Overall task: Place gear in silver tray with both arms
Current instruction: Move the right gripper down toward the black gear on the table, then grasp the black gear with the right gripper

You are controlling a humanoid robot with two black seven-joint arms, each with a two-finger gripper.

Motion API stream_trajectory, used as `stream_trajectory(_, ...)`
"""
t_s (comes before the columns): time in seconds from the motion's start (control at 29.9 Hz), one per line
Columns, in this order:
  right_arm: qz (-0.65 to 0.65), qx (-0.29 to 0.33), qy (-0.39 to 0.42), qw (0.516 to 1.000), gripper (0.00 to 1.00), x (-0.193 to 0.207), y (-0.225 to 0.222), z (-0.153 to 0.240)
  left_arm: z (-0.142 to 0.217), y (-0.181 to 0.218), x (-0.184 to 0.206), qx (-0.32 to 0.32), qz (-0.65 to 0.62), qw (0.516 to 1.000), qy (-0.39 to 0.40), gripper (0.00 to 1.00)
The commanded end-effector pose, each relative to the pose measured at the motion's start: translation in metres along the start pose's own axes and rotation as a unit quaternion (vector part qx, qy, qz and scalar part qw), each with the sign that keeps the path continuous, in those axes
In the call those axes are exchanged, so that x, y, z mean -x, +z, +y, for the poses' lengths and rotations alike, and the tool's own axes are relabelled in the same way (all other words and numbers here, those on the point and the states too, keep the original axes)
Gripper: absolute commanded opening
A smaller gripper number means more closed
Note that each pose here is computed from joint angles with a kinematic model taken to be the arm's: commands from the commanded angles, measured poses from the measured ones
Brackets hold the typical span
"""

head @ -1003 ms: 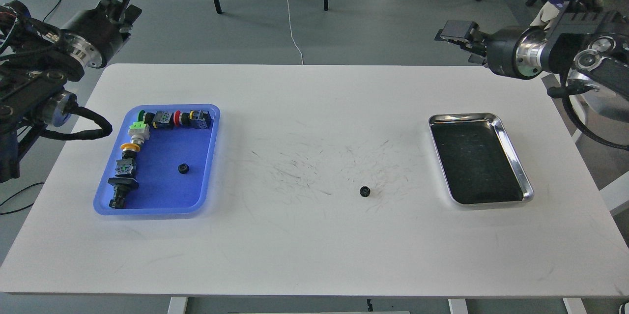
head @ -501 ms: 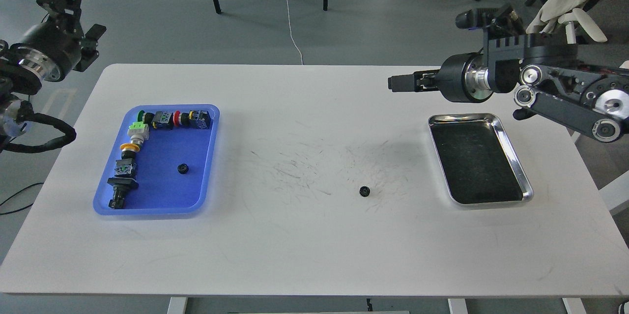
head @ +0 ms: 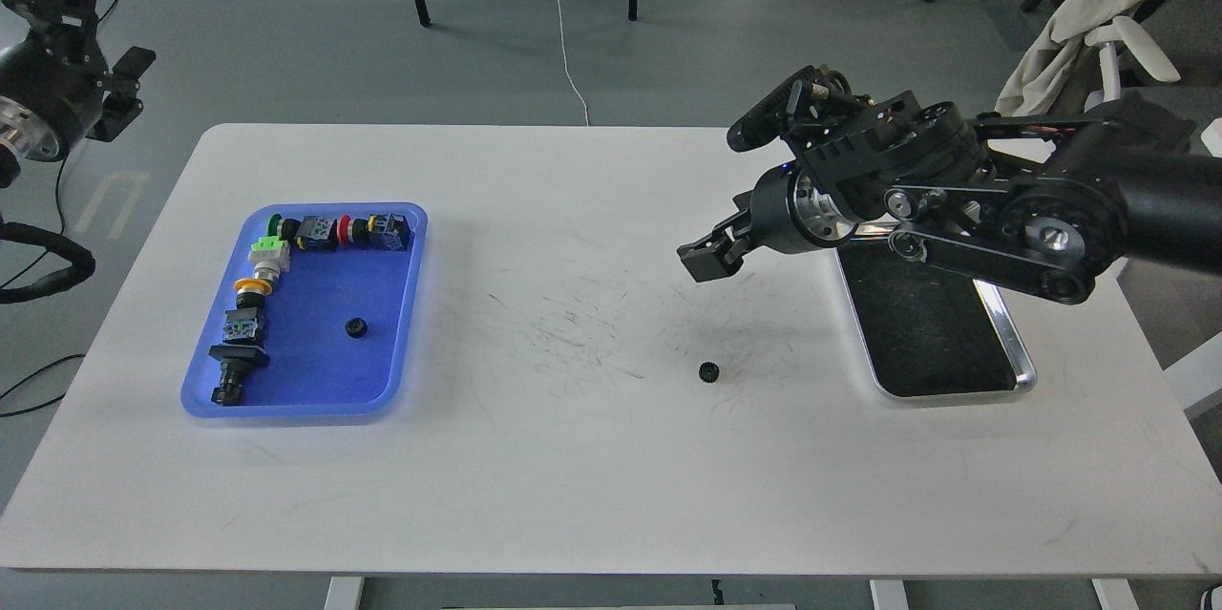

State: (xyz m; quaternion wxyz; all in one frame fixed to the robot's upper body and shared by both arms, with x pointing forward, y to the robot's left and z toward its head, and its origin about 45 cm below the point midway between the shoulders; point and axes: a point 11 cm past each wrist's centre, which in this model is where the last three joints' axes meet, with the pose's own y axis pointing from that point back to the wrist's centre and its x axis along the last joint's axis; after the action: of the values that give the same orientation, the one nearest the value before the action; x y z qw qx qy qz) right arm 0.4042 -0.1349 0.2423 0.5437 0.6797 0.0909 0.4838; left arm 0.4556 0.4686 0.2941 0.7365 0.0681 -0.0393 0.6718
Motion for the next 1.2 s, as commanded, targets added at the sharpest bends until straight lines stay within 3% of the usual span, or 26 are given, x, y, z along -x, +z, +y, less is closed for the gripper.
stream_trajectory(0.0,0.037,-0.013,-0.025,0.999,0.90,0.002,-0.015,-0.007,0.001,0.000,-0.002,-0.001,-0.001,1.000,0.003,0.98)
stream_trajectory(0.1,0.061,-0.018,-0.049,0.997,0.85,0.014,-0.017,-0.011,0.002,0.000,-0.006,-0.001,-0.003,1.000,0.007,0.98)
stream_trajectory(0.47,0.064,-0.035,-0.098,0.992,0.82,0.057,-0.024,-0.036,0.009,-0.009,-0.016,-0.008,0.024,0.999,0.025,0.98)
stream_trajectory(0.74,0.074,-0.054,-0.107,0.990,0.79,0.061,-0.044,-0.050,0.011,-0.009,-0.019,-0.010,0.022,0.999,0.028,0.98)
stream_trajectory(1.04,0.070,-0.046,-0.113,0.990,0.63,0.062,-0.041,-0.058,0.014,-0.008,-0.023,-0.009,0.022,0.999,0.028,0.98)
stream_trajectory(1.17,0.069,-0.047,-0.117,0.990,0.61,0.064,-0.042,-0.058,0.014,-0.009,-0.024,-0.009,0.022,0.999,0.029,0.98)
